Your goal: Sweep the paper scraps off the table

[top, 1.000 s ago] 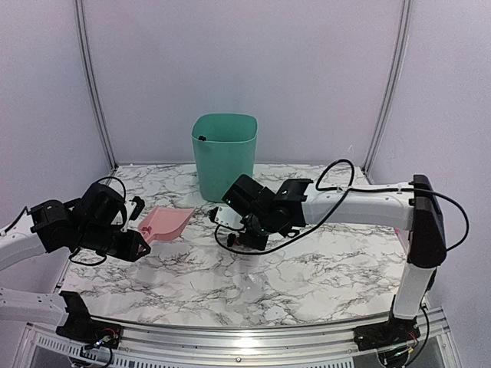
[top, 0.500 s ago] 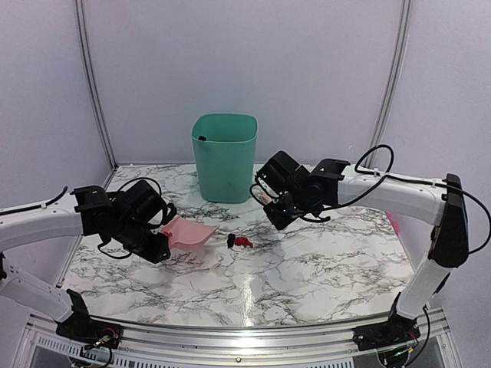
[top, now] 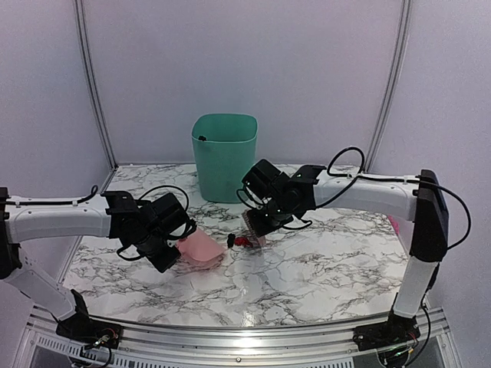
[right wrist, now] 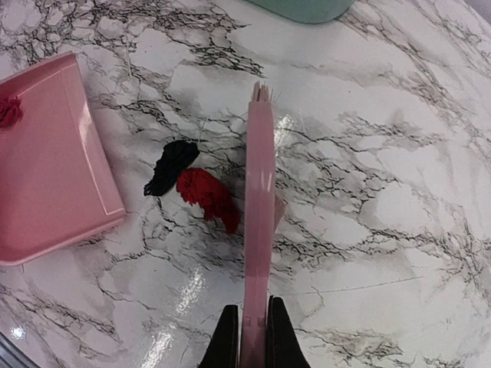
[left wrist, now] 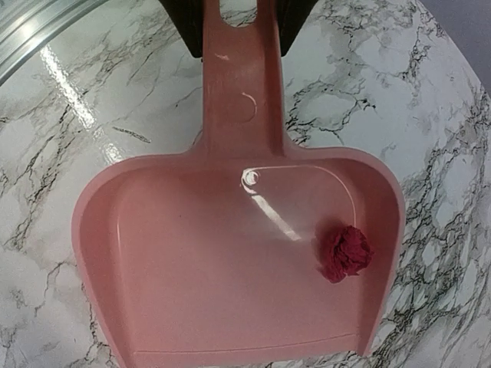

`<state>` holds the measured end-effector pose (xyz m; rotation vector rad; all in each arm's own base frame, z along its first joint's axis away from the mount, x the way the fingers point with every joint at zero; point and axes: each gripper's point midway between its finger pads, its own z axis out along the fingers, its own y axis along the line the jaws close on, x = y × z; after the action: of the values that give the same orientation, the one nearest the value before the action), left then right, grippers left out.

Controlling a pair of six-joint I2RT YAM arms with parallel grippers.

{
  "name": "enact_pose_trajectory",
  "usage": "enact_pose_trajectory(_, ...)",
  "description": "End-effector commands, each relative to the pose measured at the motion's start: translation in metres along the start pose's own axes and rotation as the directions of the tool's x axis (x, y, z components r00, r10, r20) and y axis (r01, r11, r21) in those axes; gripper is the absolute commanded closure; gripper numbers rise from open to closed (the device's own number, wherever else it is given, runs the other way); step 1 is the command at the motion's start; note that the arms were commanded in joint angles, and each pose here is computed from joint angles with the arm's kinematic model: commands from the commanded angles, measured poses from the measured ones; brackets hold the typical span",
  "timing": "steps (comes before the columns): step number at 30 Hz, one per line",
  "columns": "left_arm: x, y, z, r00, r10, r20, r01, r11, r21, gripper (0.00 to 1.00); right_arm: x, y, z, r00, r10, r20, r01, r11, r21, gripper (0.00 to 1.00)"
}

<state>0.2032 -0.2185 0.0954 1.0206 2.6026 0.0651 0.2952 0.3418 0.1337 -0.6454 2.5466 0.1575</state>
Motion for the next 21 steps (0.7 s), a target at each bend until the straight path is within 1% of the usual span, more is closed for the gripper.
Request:
enact_pose_trajectory(1, -0.003, -0.002, 0.008, 0.992, 0.119, -0.035, -0.119, 0.993, -0.005, 1.00, -0.024, 0.024, 0.001, 0.998, 0.012, 0.056, -0.006, 0.994, -0.111, 1.00)
enact_pose_trajectory(4, -0.005, -0.006, 0.017, 0.986, 0.157, -0.063, -0.157, 0.988, 0.004, 1.00, -0.025, 0.029, 0.004, 0.998, -0.002, 0.057, 0.009, 0.992, -0.124, 1.00)
enact_pose_trajectory(6, -0.012, -0.008, 0.019, 0.978, 0.200, -0.066, -0.200, 0.980, 0.008, 1.00, -0.026, 0.033, 0.005, 0.998, -0.015, 0.061, 0.023, 0.989, -0.146, 1.00)
enact_pose_trajectory(11, -0.030, -0.017, 0.026, 0.966, 0.250, -0.068, -0.248, 0.968, 0.034, 1.00, -0.030, 0.047, 0.006, 0.995, -0.042, 0.085, 0.060, 0.974, -0.218, 1.00)
enact_pose_trajectory(17, -0.034, -0.020, 0.037, 0.959, 0.267, -0.091, -0.264, 0.963, 0.048, 1.00, -0.032, 0.061, 0.002, 0.991, -0.077, 0.110, 0.107, 0.950, -0.293, 1.00)
enact_pose_trajectory(21, -0.035, -0.017, 0.042, 0.961, 0.258, -0.098, -0.255, 0.966, 0.041, 1.00, -0.033, 0.065, 0.001, 0.989, -0.089, 0.119, 0.122, 0.942, -0.313, 1.00)
